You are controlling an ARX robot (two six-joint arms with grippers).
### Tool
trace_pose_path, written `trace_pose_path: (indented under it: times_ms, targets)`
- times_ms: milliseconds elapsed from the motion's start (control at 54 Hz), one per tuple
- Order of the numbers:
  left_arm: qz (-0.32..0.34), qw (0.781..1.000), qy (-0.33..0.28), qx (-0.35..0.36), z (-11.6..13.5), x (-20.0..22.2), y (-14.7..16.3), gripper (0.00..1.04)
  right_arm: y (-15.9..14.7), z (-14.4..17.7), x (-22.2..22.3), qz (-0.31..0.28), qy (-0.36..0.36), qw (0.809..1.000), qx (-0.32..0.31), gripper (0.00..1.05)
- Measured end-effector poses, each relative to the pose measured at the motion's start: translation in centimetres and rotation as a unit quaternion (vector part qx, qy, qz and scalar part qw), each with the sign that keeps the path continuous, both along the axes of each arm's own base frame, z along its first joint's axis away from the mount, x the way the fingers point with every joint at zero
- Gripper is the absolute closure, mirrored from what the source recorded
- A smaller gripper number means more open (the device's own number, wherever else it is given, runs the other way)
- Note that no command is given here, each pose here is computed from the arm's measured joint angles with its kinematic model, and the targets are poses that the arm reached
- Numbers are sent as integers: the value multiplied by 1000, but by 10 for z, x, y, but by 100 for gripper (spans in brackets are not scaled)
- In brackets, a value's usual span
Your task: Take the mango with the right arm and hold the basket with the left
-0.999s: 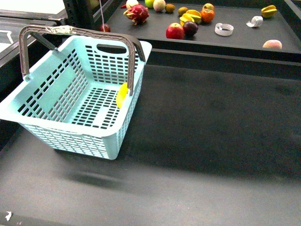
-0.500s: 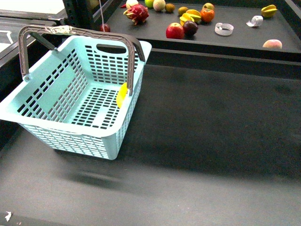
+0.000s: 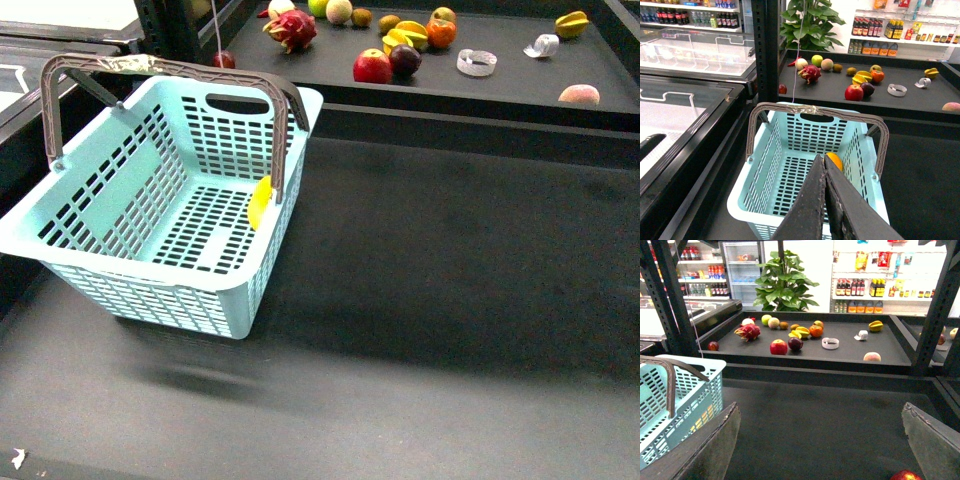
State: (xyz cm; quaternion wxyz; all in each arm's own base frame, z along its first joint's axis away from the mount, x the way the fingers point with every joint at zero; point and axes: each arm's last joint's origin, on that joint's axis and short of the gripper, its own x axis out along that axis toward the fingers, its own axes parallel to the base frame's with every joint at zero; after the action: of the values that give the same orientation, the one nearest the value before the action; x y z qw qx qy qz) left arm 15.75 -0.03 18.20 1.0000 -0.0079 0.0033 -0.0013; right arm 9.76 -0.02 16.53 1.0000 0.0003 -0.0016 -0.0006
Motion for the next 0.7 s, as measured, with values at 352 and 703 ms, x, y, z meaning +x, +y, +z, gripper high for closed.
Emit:
trace_pose_path:
  times_ms: [352, 703]
  targets:
    - [0, 1000, -9, 4, -12, -22, 0, 103, 0, 0, 0, 0, 0, 1000, 0, 8]
    - [0, 1000, -15, 4, -8, -36, 0, 103, 0, 0, 0, 0, 0, 1000, 0, 8]
